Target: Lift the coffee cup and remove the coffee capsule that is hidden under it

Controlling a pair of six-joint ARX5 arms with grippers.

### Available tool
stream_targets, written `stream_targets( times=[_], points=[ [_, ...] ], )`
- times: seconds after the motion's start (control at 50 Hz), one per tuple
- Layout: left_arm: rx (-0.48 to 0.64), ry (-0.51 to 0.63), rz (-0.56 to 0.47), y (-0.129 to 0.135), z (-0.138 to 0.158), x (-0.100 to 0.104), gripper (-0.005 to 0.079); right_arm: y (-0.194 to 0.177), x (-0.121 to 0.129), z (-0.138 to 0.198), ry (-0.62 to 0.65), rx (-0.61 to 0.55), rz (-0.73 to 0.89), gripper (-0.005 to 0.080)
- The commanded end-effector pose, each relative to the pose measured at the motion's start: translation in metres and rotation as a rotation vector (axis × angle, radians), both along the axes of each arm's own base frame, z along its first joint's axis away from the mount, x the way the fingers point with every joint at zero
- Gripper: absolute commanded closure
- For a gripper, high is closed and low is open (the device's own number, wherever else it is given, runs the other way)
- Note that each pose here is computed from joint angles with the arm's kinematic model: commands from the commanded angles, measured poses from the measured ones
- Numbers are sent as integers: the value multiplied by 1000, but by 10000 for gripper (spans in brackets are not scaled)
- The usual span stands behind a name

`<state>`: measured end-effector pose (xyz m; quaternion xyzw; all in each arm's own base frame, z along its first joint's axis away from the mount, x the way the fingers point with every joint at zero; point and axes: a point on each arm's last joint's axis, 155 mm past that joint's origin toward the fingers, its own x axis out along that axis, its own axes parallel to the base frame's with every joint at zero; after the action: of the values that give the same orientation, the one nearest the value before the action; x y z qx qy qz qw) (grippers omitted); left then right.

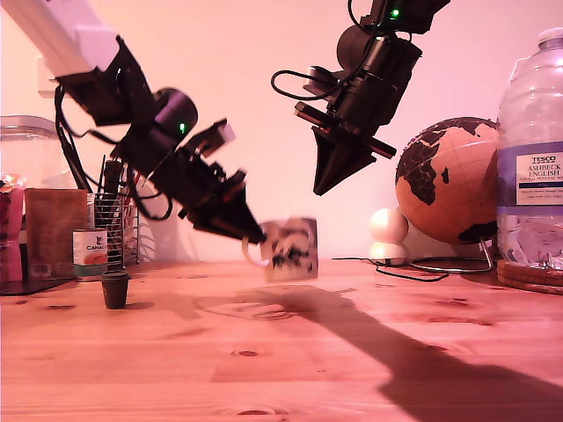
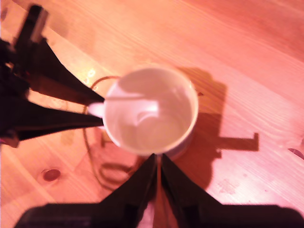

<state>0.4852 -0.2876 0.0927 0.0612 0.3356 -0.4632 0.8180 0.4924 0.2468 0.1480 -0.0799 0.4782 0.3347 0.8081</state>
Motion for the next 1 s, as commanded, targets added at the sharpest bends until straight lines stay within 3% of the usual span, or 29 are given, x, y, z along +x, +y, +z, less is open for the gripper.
stream_targets(
  times=[0.0, 0.52, 0.98],
  points=[
    [-25, 20, 6, -3, 2, 3, 764, -4, 4, -4, 6, -2, -10, 764],
    [-228, 339, 125, 8, 11, -7, 764, -29, 6, -9, 43, -22, -55, 764],
    [-306, 479, 158, 4, 18, -15, 764, -29, 3, -10, 52, -26, -52, 764]
  ],
)
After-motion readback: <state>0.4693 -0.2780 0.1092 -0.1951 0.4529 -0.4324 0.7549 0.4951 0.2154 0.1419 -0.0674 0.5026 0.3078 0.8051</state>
